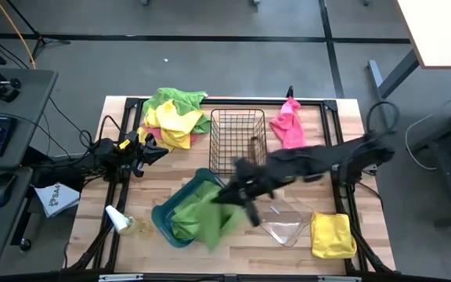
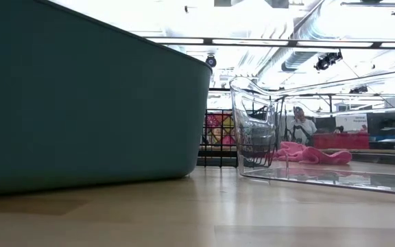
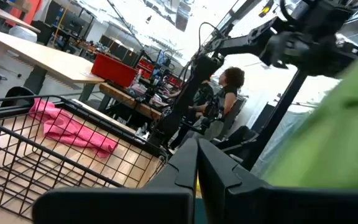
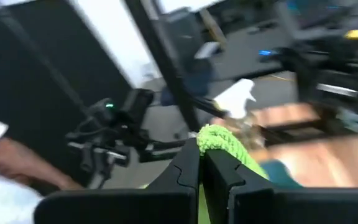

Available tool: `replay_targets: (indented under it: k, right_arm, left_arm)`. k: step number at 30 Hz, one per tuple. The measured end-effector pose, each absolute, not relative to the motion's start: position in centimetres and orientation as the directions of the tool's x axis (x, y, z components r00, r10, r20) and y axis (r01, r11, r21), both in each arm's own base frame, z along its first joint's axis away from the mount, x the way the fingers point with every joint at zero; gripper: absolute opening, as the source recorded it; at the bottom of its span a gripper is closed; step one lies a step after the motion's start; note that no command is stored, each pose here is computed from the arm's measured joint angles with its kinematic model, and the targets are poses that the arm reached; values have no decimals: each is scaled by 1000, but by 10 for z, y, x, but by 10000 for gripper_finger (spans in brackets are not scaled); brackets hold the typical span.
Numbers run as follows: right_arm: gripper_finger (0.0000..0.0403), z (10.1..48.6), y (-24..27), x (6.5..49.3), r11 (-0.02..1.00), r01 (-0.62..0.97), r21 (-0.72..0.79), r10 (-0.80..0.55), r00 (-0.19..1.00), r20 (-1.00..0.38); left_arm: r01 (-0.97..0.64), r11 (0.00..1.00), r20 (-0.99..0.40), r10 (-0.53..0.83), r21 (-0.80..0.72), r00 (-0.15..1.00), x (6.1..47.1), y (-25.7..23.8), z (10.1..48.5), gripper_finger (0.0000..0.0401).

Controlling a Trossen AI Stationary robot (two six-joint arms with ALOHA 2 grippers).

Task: Sort microfiber towel by color & place in baskets
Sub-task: Put the bottom green towel into the blue bin

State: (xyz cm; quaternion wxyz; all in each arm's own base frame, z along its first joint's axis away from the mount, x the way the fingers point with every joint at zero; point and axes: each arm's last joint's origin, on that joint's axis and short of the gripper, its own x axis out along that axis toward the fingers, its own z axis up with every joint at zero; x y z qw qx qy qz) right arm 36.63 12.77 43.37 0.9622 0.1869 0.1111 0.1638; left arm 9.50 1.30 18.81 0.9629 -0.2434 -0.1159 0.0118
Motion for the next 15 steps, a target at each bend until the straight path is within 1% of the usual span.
replay_targets:
  k: [3,6,9,12,15]
  right_arm:
    - [0,416,121,396,843,-347,412,422,901,-103]
    - [0,398,114,415,813,-364,453,462,878,-123]
    - [0,381,110,424,806,-348,478,484,853,-195]
    - [0,370,107,424,819,-317,479,485,828,-281]
    - [0,361,104,421,870,-233,436,413,827,-382]
  left_arm:
    - [34,881,218,79,-471,973,95,13,188,0]
    - [34,881,218,79,-471,973,95,13,188,0]
    - [34,881,218,79,-471,973,95,13,188,0]
    - [33,881,217,79,-471,973,95,13,188,0]
    - [34,881,218,79,-471,973,95,13,188,0]
